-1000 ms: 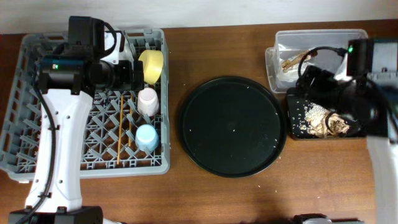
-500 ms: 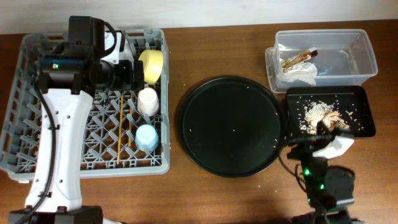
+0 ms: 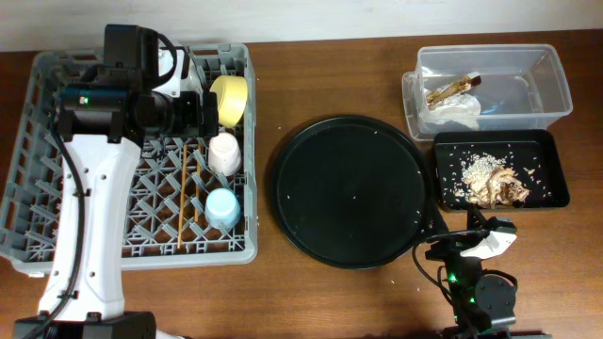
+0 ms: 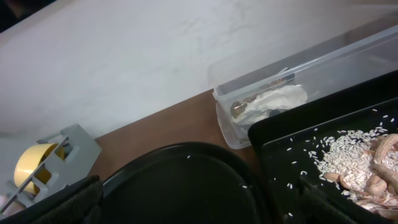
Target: Sort waste into correct bins and load items into the dishwasher rack
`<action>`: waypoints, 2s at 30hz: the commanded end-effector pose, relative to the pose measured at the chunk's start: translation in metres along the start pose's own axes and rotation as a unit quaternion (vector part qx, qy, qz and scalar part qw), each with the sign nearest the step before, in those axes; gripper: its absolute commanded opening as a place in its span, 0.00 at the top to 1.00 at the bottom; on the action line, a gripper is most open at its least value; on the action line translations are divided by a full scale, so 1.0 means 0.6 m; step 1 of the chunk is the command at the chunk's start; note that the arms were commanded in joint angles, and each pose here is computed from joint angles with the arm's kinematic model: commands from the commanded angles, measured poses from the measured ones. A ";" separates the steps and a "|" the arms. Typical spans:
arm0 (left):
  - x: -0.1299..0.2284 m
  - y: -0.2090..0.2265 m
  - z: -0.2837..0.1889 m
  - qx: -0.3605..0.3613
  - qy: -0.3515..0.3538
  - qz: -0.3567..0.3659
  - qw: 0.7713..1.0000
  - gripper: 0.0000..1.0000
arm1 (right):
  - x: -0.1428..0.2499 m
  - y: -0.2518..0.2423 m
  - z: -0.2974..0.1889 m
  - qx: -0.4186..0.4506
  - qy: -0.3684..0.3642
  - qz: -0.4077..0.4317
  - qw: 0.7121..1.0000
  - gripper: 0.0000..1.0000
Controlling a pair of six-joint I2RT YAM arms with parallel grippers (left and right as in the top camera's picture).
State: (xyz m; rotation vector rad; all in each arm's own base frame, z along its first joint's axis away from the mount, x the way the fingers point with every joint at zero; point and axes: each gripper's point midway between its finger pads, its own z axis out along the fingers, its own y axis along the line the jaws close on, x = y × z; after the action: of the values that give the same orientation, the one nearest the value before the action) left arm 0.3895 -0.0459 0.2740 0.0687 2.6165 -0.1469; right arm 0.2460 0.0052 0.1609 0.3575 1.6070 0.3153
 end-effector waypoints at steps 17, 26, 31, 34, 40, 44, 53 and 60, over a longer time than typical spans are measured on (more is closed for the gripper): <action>0.006 0.015 -0.039 -0.022 -0.162 0.023 0.986 0.01 | 0.006 0.000 0.000 -0.003 0.004 -0.005 1.000 0.02; 0.215 0.066 -0.026 -0.051 -0.401 0.014 0.914 0.00 | 0.006 0.000 0.000 -0.003 0.004 -0.005 1.000 0.02; 0.273 0.076 0.015 -0.062 -0.454 0.018 0.889 0.00 | 0.006 0.000 0.000 -0.003 0.004 -0.005 1.000 0.02; 0.290 0.080 0.035 -0.067 -0.472 0.023 0.879 0.00 | 0.006 0.000 0.000 -0.003 0.004 -0.005 1.000 0.01; 0.310 0.080 0.048 -0.069 -0.456 0.029 0.887 0.01 | 0.006 0.000 0.000 -0.003 0.004 -0.005 1.000 0.02; 0.307 0.079 0.042 -0.068 -0.464 0.030 0.883 0.01 | 0.006 0.000 0.000 -0.003 0.004 -0.005 1.000 0.02; 0.307 0.079 0.042 -0.068 -0.464 0.030 0.883 0.00 | 0.006 0.000 0.000 -0.003 0.004 -0.005 1.000 0.01; 0.307 0.079 0.042 -0.068 -0.464 0.030 0.883 0.01 | 0.006 0.000 0.000 -0.003 0.004 -0.005 1.000 0.02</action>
State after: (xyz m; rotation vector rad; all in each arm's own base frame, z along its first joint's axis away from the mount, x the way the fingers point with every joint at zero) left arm 0.2462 0.0002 0.1568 0.0065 1.6545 0.0071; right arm 0.2459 0.0059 0.1610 0.3549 1.6067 0.3195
